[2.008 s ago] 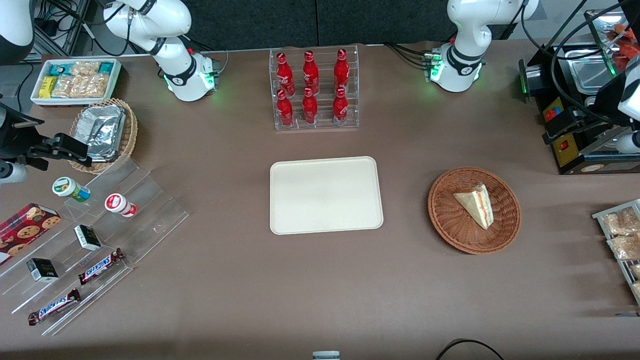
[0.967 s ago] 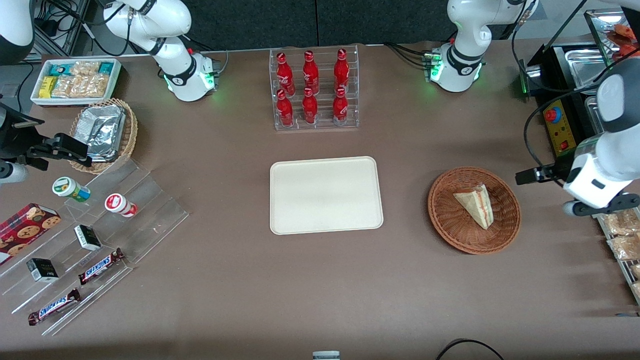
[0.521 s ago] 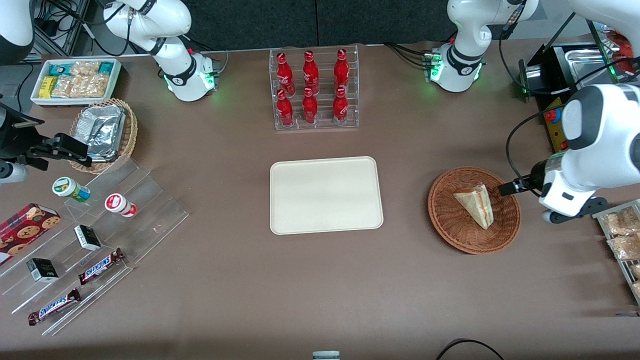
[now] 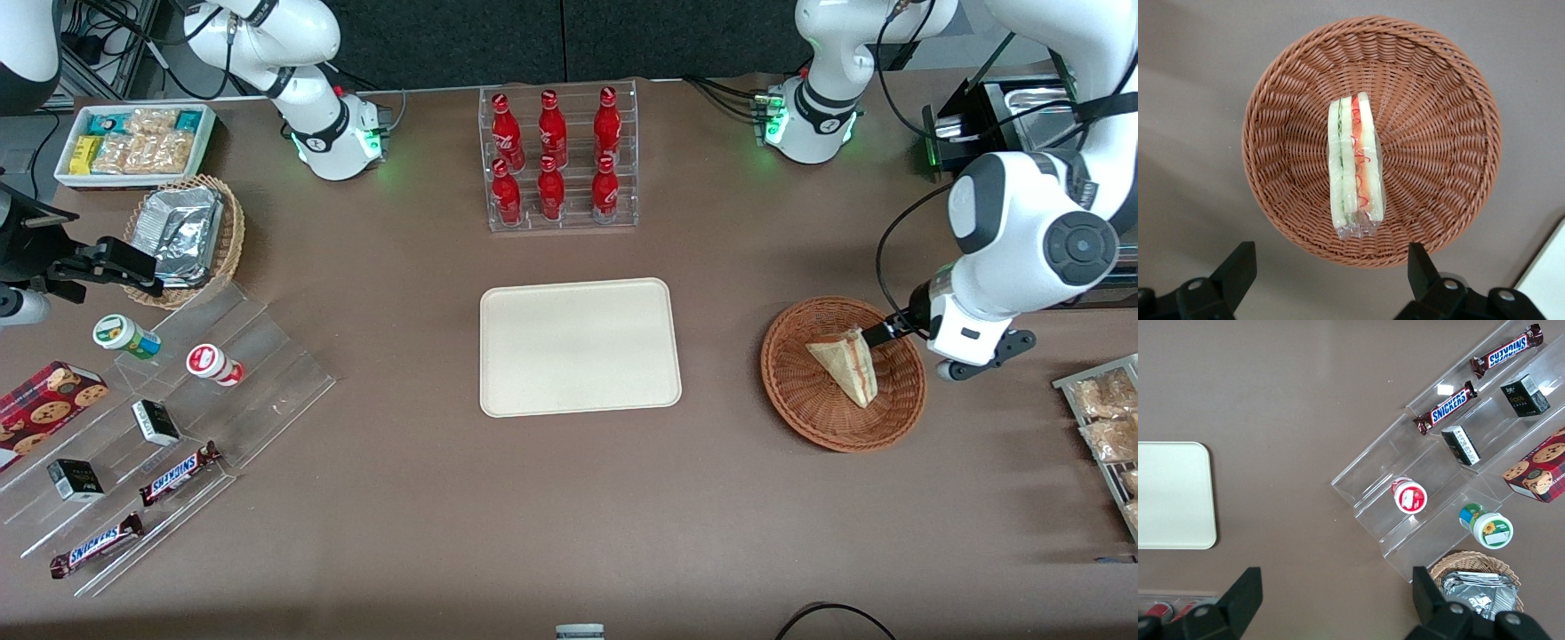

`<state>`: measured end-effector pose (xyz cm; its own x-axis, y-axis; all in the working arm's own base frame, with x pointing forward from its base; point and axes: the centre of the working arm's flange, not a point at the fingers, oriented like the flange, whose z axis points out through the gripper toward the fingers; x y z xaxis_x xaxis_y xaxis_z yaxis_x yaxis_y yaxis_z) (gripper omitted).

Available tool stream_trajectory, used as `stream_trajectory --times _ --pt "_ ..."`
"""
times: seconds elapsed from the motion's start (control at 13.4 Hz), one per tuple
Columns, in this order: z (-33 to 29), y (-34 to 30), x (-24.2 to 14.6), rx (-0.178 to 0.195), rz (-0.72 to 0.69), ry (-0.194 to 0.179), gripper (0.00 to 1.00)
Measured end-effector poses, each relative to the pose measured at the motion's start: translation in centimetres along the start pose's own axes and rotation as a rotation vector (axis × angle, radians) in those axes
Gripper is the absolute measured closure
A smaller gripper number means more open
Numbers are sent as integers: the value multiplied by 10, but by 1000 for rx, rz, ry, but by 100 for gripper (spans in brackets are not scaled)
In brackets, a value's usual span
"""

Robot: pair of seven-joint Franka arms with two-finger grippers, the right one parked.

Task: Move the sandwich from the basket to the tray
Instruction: 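Lower the open left gripper over the wrapped sandwich in the basket, then close the left gripper on the sandwich's crust edge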

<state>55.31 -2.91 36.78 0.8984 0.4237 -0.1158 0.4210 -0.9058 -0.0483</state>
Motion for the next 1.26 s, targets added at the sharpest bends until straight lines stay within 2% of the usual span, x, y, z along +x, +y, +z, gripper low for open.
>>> stream_trajectory --times 0.45,1.26 --pt "43 10 -16 -29 -34 58 0" --pt "84 16 -3 -51 -115 85 0"
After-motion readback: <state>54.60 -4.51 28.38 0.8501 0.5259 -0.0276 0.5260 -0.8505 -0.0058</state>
